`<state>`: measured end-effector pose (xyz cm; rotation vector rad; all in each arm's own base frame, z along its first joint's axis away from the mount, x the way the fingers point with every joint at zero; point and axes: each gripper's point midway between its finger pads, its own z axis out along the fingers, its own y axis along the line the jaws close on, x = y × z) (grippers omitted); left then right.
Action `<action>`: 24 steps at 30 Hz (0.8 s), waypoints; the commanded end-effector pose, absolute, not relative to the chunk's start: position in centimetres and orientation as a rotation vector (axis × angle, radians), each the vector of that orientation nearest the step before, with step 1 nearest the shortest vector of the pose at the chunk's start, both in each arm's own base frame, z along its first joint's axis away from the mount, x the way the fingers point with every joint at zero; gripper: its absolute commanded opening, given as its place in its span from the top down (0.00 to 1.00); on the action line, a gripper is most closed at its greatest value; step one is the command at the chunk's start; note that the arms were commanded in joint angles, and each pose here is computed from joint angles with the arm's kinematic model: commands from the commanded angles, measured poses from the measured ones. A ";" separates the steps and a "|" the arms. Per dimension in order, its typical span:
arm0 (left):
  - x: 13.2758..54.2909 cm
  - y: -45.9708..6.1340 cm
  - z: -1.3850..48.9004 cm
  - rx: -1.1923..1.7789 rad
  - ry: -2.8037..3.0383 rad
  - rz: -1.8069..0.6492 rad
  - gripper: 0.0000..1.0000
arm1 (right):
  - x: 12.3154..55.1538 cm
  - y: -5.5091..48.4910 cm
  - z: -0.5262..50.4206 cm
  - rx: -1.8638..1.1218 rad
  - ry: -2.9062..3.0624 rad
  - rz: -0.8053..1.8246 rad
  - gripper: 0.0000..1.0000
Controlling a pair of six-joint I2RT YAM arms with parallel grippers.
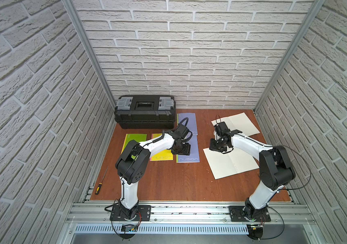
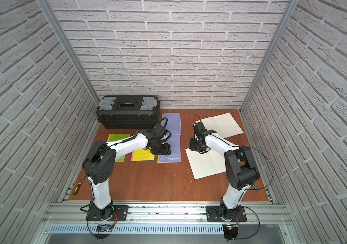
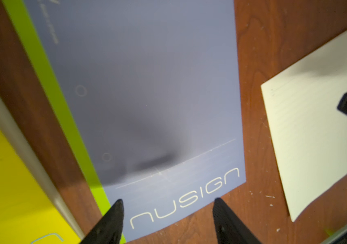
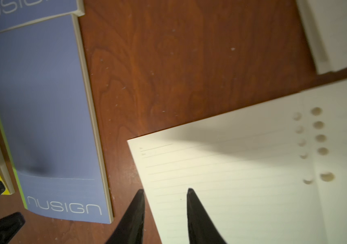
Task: Close the notebook
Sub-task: Move the notebook to the center of the board.
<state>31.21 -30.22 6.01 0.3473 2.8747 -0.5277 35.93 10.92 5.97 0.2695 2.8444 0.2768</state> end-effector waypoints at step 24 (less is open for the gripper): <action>27.1 -45.0 6.2 0.717 2.815 -0.790 0.32 | 32.1 -3.3 5.2 0.706 2.796 0.148 0.67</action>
